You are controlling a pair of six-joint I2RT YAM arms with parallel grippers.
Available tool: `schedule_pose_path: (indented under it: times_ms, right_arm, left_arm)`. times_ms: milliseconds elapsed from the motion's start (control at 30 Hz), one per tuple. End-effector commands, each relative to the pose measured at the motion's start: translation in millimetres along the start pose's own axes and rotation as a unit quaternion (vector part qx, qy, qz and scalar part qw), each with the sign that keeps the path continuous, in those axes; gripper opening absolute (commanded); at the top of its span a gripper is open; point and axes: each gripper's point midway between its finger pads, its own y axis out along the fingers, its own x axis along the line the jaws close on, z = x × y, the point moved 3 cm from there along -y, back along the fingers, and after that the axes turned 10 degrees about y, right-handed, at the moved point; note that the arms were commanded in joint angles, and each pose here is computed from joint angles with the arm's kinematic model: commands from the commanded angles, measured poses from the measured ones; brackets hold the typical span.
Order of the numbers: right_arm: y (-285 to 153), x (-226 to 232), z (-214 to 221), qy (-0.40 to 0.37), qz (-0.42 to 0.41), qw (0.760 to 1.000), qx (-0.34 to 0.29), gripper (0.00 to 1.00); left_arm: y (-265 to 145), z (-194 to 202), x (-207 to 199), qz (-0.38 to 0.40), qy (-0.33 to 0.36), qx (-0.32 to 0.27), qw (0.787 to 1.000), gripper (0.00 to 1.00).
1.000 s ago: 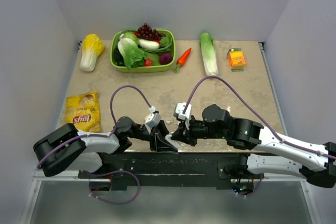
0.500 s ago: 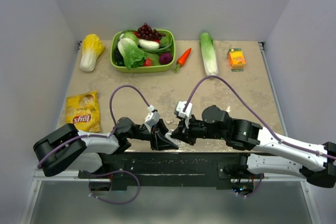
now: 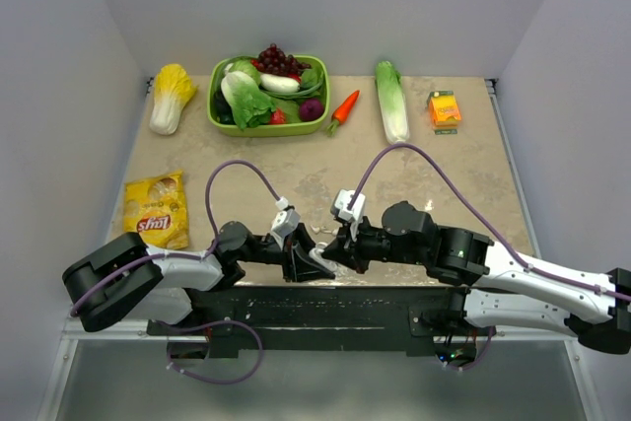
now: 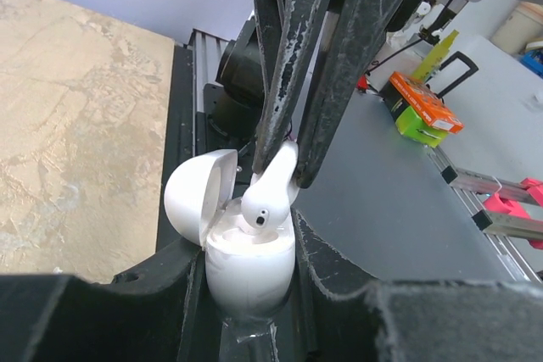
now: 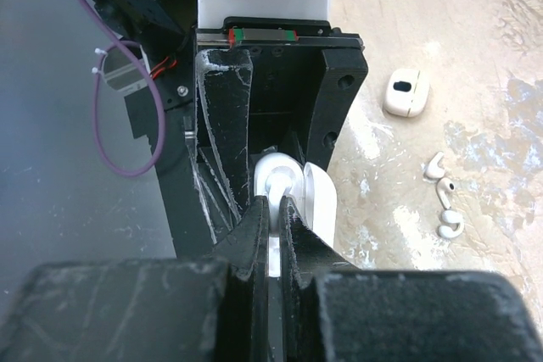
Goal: Insert the wireless bluetooth earbuds into the charging case
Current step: Place the earbud in the charging case.
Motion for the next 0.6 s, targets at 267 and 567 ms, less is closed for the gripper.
schedule_pose_path:
  times_ms: [267, 567]
  right_arm:
    - [2.6, 4.0, -9.7, 0.01, -0.009, 0.999, -0.033, 0.0]
    - [-12.5, 11.4, -37.0, 0.0, -0.014, 0.997, -0.073, 0.0]
  left_arm:
    - [-3.9, -98.9, -51.5, 0.088, 0.229, -0.217, 0.945, 0.0]
    - [-2.1, -125.0, -59.3, 0.093, 0.285, -0.251, 0.92, 0.0]
